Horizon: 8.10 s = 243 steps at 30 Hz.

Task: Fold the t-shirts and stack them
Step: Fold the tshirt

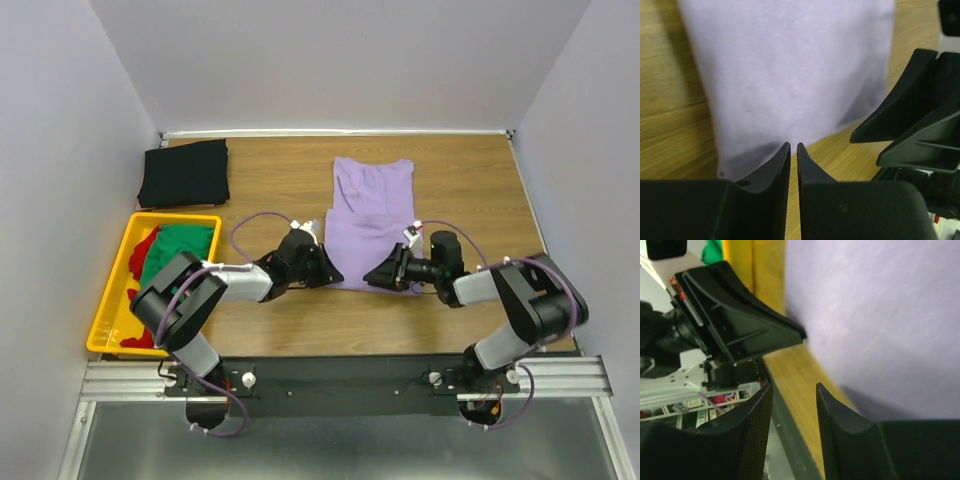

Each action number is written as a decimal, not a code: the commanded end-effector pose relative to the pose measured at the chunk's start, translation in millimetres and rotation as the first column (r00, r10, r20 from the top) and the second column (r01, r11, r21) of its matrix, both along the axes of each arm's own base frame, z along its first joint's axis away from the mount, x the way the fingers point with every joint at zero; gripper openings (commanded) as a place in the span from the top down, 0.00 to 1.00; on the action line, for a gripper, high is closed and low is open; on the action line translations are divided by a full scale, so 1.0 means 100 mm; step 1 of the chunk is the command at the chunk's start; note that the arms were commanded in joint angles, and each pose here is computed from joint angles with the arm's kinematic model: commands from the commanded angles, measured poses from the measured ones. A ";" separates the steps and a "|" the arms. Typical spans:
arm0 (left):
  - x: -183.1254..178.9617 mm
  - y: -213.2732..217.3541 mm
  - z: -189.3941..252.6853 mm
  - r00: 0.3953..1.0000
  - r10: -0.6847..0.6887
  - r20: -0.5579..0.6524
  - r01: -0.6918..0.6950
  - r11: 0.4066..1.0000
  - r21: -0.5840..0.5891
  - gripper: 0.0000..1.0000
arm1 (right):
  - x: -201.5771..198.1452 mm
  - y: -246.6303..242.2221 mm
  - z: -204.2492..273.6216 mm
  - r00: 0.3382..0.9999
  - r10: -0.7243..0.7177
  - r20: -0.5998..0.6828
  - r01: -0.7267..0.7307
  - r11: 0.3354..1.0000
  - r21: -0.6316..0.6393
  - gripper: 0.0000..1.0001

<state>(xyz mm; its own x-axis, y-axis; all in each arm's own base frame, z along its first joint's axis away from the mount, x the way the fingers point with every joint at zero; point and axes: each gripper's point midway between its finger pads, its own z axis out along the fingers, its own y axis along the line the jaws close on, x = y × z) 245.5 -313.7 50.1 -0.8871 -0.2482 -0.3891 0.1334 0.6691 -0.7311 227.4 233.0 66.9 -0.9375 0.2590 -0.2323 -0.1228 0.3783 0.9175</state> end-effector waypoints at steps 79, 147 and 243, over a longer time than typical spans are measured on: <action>-0.08 0.52 0.39 0.985 -0.005 0.171 -0.093 0.825 0.557 0.33 | -0.21 -1.31 -0.53 0.946 -0.323 -0.039 0.122 0.464 -0.877 0.50; -0.34 0.56 -0.59 0.987 -0.080 -0.139 0.158 0.662 0.733 0.61 | -0.18 -1.30 -0.66 0.963 -0.268 -0.036 0.080 0.409 -0.909 0.99; 1.49 1.59 0.64 0.887 0.347 0.305 -0.388 0.918 0.081 0.79 | 1.87 1.25 0.67 0.926 0.131 0.355 -0.102 0.990 -0.099 0.57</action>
<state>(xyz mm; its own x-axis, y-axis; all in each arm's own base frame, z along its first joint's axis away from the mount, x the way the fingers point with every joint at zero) 352.9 -158.2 96.1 -0.6737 -0.4004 -0.6211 0.0318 0.8240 -0.5657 397.7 335.9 115.6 -0.8246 0.0742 -0.5608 -0.4202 0.5834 0.6951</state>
